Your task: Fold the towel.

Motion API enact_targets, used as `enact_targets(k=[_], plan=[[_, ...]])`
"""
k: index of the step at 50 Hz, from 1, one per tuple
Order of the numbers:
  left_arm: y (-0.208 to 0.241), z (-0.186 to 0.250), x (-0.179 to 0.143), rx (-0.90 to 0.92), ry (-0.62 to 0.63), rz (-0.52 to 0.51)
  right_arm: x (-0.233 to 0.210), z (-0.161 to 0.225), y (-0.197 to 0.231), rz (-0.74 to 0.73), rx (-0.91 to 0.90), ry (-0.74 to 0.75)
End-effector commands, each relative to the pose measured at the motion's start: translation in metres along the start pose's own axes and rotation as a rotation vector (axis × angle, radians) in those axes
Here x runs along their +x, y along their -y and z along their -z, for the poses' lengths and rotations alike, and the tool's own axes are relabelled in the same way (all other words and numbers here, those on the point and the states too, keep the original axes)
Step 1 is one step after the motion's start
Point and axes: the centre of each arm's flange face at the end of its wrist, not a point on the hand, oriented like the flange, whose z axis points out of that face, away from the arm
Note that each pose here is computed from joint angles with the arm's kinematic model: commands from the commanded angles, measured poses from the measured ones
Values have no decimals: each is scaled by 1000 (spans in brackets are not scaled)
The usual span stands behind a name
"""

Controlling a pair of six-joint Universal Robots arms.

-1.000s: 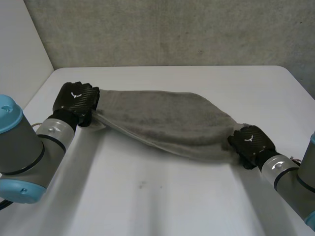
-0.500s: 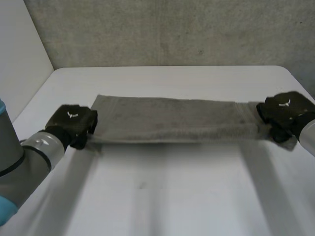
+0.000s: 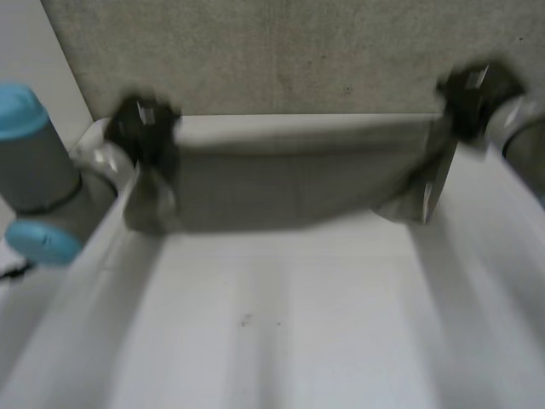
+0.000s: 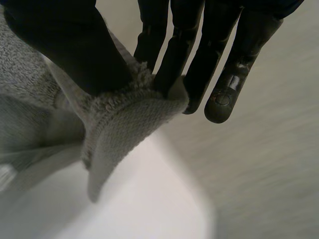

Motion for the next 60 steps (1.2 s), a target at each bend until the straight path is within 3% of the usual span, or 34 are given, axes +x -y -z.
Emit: enact_targets(k=[1,5,8,10,13,18,29,45,60], plan=[[100,-25,-82,437,385,-29,63,-5,86,-71,452,-371],[103,-18,-86,432,389,21,55,1,86,-67,449,-348],[78,-6,-70,311,312,63,35,7,72,-68,385,-257],[54,14,-46,203,229,84,7,15,49,-70,284,-123],[40,24,-34,160,191,90,-7,20,32,-74,220,-57],[-20,60,16,33,37,110,-46,48,-26,-98,-31,117],[-80,83,54,-150,-87,151,-99,70,-99,-73,-307,297],[-75,146,52,-424,-260,54,-79,108,-87,-3,-455,399],[-92,136,58,-389,-223,42,-93,106,-111,3,-427,380]])
